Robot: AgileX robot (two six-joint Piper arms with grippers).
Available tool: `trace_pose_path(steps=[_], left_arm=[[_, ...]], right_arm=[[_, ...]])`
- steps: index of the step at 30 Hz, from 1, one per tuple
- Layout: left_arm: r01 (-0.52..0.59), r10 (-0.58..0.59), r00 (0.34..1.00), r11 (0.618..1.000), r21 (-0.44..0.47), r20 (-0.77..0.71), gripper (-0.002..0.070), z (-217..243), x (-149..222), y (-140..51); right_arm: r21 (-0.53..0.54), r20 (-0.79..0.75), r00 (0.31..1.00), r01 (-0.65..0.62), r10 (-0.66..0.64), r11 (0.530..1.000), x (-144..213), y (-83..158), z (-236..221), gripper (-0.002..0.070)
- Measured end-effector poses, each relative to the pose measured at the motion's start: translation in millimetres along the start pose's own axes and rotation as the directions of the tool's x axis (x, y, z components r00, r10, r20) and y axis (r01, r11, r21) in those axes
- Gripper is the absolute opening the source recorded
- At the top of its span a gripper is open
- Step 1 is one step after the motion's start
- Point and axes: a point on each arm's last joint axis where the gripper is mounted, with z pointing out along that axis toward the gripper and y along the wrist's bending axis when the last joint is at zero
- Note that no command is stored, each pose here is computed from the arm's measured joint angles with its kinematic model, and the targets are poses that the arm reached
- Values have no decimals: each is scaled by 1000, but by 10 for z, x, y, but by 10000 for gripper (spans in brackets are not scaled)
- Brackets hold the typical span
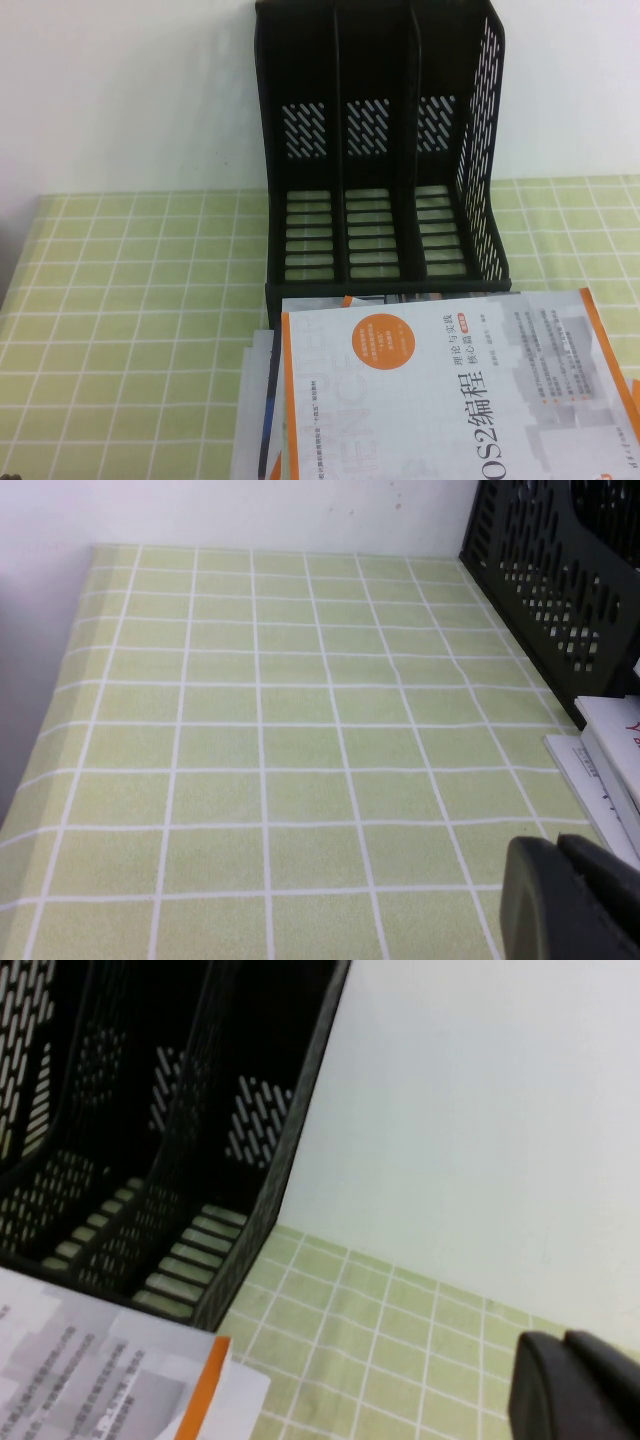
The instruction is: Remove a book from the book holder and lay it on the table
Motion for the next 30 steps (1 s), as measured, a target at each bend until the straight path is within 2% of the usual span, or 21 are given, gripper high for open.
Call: trace_pose_path(steps=[5,9,14,18,21,24,27,30], left_arm=[[0,0,1000,1000,0,0,-4,0,0,0],[0,0,1000,1000,0,0,-4,0,0,0],[1,-1,1000,1000,1,0,-4,0,0,-1],[2,-2,1000,1000,1,0,-4,0,0,-1],[4,-4,1000,1000,1,0,-4,0,0,-1],[4,-4,1000,1000,1,0,-4,0,0,-1],[4,-4,1000,1000,1,0,-4,0,0,-1],[4,-4,1000,1000,1,0,-4,0,0,-1]], right_arm=[[105,69,996,-62,55,993,-21,-147,-136,-1],[221,148,985,-119,88,968,-22,-278,-348,-1],[332,236,968,-166,89,928,-12,-361,-594,-1],[380,275,959,-176,70,908,-7,-383,-710,-1],[385,285,956,-179,68,905,-9,-385,-727,-1],[359,302,944,-242,133,901,-2,-377,-722,-1],[294,308,927,-305,213,906,37,-327,-676,-1],[224,254,936,-301,243,927,197,-215,-570,-2]])
